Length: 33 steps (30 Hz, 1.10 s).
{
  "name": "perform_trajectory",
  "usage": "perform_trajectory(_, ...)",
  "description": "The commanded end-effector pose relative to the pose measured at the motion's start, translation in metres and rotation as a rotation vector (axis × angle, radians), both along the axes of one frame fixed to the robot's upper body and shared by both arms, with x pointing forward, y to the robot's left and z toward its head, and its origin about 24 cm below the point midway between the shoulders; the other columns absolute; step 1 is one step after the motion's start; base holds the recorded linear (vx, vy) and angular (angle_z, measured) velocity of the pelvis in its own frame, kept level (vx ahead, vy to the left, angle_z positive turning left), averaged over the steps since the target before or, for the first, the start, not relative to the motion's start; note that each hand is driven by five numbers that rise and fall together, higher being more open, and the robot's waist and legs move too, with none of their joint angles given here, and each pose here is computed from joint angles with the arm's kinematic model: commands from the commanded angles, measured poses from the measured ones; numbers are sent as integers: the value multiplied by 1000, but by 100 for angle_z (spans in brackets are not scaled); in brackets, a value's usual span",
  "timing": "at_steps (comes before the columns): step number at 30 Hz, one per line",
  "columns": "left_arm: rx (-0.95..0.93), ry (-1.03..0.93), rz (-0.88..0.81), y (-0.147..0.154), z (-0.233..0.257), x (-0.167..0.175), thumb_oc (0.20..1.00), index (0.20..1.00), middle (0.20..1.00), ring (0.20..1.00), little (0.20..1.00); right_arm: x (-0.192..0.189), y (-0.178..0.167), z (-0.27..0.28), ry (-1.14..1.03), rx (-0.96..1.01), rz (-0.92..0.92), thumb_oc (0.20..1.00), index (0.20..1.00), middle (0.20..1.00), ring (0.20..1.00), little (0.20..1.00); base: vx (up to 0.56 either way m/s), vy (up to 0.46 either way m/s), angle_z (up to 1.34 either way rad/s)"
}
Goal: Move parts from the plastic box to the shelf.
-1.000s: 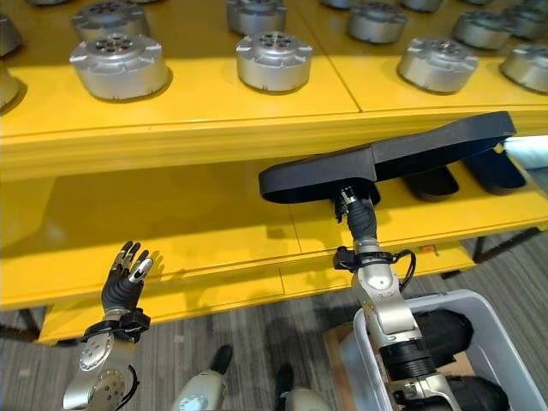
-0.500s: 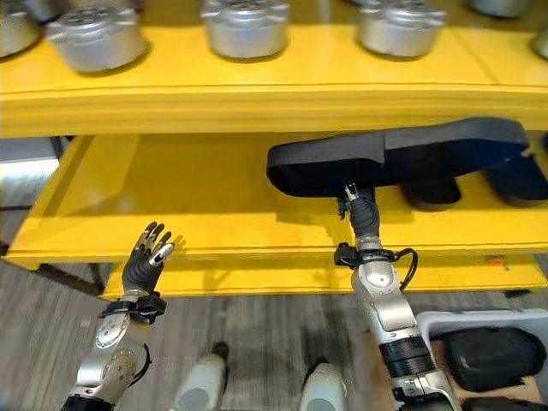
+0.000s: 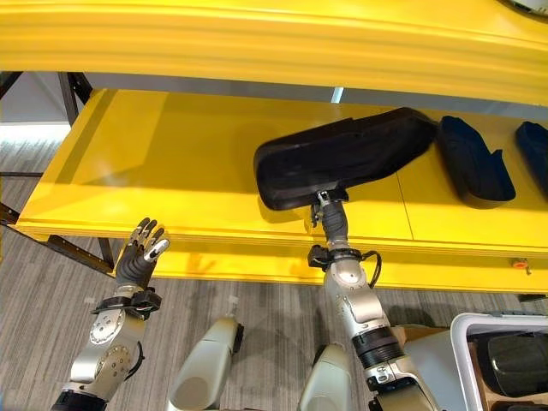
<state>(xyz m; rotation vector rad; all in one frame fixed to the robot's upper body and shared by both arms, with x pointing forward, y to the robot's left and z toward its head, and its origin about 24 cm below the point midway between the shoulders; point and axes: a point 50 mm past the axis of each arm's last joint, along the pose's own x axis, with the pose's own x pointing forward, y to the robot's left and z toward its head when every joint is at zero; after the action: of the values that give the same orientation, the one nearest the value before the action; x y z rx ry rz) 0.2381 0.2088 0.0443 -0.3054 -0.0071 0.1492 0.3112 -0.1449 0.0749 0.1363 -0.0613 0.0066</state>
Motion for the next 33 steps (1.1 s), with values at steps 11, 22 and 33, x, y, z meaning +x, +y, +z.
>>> perform_trajectory(11, 12, -142, 4, -4, 29, 2, 1000, 1000, 1000, 1000, 1000, 20, -16, 26, -100, -65, -71, 200, 200, 200, 200, 200, 3, -9, -3)
perform_trajectory(22, 29, -160, -35, 3, 34, -4, 1000, 1000, 1000, 1000, 1000, 39, -129, 144, -342, -437, -424, 200, 200, 200, 200, 200, 3, -12, -1)
perform_trajectory(33, 21, -178, -32, 10, 38, -8, 1000, 1000, 1000, 1000, 1000, 47, -167, 242, -384, -710, -573, 200, 200, 200, 200, 200, 2, -1, 2)
